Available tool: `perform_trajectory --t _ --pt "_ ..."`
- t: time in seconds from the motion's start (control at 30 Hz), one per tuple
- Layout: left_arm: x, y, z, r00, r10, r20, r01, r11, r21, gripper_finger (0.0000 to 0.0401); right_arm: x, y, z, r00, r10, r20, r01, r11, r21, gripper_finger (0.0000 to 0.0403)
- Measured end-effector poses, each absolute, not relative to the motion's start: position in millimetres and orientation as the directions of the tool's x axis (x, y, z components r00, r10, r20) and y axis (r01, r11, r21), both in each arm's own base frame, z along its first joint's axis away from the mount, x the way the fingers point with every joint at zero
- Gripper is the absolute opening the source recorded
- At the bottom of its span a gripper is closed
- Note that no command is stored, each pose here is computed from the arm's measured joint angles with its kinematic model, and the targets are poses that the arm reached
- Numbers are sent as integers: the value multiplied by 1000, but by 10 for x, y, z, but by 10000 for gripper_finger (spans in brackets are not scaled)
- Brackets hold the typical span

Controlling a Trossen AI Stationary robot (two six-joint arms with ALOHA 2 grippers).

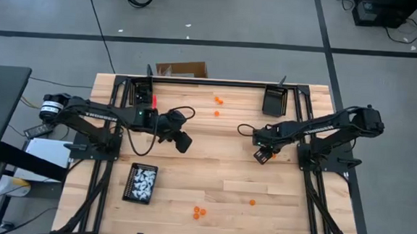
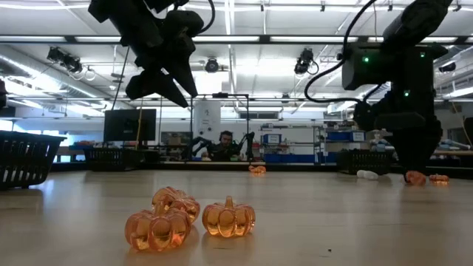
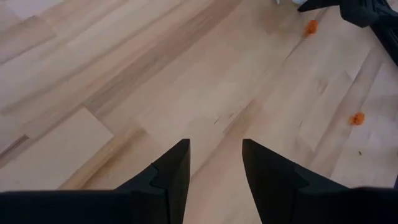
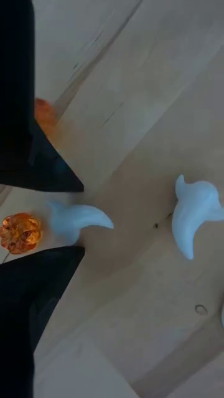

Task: Sort Halloween decoration
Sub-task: Put the white ghost toy into the bottom black basket

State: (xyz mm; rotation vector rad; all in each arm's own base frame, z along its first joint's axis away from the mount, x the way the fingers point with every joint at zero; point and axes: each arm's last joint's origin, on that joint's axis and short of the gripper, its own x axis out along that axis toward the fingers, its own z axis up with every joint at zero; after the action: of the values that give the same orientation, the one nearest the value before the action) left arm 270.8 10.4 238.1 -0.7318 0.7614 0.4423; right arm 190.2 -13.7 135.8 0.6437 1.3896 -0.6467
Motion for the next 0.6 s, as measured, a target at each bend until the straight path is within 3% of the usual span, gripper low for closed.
perform_trajectory --t 0.37,0.6 --pt "2708 97 2381 654 86 -752 -608 651 -454 155 1912 -143 1388 112 -42 -993 755 653 58 85" --pt "2638 106 2474 675 63 -735 -599 629 -495 155 2112 -136 1481 354 -34 -934 747 612 261 61"
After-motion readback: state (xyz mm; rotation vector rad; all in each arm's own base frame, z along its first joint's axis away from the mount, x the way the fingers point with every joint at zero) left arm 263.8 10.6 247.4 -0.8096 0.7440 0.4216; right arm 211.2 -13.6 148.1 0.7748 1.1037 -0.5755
